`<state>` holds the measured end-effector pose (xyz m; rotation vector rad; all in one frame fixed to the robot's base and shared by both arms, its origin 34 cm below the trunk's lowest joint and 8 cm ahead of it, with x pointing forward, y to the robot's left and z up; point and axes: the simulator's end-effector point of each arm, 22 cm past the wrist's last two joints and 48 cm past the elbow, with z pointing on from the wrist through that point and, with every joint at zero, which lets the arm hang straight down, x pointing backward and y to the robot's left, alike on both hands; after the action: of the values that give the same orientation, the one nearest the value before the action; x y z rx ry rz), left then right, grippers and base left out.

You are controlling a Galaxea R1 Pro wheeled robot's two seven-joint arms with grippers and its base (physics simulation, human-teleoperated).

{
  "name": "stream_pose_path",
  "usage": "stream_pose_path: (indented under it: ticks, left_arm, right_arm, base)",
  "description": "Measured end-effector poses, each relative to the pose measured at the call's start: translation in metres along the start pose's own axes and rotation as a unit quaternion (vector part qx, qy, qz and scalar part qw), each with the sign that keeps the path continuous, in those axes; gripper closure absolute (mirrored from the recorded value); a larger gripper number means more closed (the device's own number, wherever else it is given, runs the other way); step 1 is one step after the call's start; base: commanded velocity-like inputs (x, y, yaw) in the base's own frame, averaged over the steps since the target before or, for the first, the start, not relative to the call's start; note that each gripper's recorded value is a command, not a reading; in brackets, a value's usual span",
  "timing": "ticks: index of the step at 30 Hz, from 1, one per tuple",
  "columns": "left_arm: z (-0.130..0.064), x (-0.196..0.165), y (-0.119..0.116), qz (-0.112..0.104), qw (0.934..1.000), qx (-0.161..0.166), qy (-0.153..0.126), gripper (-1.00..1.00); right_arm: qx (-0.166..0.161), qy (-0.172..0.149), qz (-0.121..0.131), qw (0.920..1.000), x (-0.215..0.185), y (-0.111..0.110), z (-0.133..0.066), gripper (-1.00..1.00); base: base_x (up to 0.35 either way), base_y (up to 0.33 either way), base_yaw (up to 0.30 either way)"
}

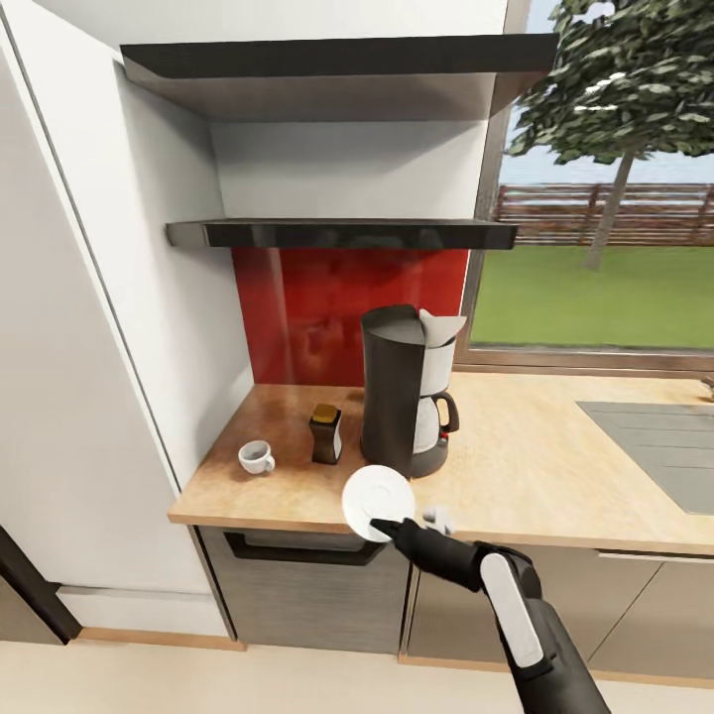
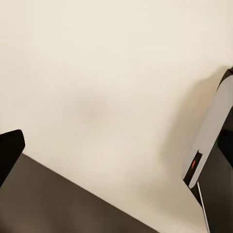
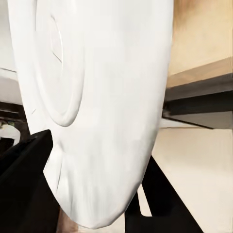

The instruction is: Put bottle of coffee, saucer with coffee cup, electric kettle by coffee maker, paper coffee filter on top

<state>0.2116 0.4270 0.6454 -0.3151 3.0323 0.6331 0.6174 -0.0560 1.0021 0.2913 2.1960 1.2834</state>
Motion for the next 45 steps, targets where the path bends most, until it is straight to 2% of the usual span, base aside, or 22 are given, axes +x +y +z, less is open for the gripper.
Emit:
stream_pose_path:
  ticks: [3, 9, 11, 13, 14, 15, 26, 28, 32, 36, 45]
  left_arm:
    - [0.0, 0.0, 0.001, 0.0, 1.0, -0.001, 0.001, -1.0]
    - [0.0, 0.001, 0.003, 0.002, 1.0, -0.004, 0.002, -1.0]
    - [0.0, 0.001, 0.004, 0.002, 1.0, -0.005, 0.003, -1.0]
    - [0.0, 0.002, 0.007, 0.003, 0.9999, -0.012, 0.004, -1.0]
    - [-0.001, 0.002, 0.018, 0.003, 0.9991, -0.041, 0.005, -1.0]
    - [-0.001, 0.003, 0.019, 0.003, 0.9989, -0.046, 0.005, -1.0]
    - [-0.002, 0.005, 0.021, 0.008, 0.9985, -0.054, 0.008, -1.0]
    - [-0.002, 0.005, 0.023, 0.007, 0.9984, -0.055, 0.008, -1.0]
    - [-0.002, 0.008, 0.028, 0.008, 0.9976, -0.068, 0.011, -1.0]
    - [-0.002, 0.019, 0.037, 0.01, 0.9961, -0.085, 0.021, -1.0]
    - [-0.002, 0.021, 0.039, 0.013, 0.9959, -0.087, 0.025, -1.0]
  right_arm:
    - [-0.007, 0.007, 0.015, 0.9998, 0.005, 0.0, 0.001, 1.0]
    - [0.007, 0.037, 0.049, 0.9981, 0.031, -0.023, 0.01, 1.0]
    - [0.008, 0.038, 0.053, 0.9979, 0.032, -0.025, 0.01, 1.0]
    - [0.014, 0.039, 0.054, 0.9977, 0.033, -0.028, 0.01, 1.0]
    - [0.039, 0.04, 0.052, 0.9971, 0.034, -0.039, 0.01, 1.0]
    - [0.044, 0.04, 0.054, 0.9968, 0.034, -0.041, 0.009, 1.0]
    - [0.08, 0.036, 0.05, 0.9949, 0.031, -0.054, 0.006, 1.0]
    - [0.076, 0.03, 0.042, 0.9958, 0.023, -0.046, 0.004, 1.0]
    - [0.073, 0.04, 0.035, 0.9959, 0.023, -0.038, 0.0, 1.0]
    - [0.075, 0.046, 0.032, 0.9956, 0.025, -0.038, 0.0, 1.0]
    - [0.076, 0.048, 0.034, 0.9954, 0.027, -0.04, 0.0, 1.0]
  base:
    - [0.013, 0.0, 0.0]
    - [0.128, 0.08, 0.0]
    - [0.225, 0.209, 0.0]
    - [0.15, 0.142, 0.0]
    - [0.045, 0.042, 0.0]
    - [0.029, 0.027, 0.0]
    - [0.003, 0.003, 0.0]
    - [0.041, 0.022, 0.0]
    - [0.148, 0.159, 0.0]
    - [0.176, 0.183, 0.0]
    - [0.014, 0.016, 0.0]
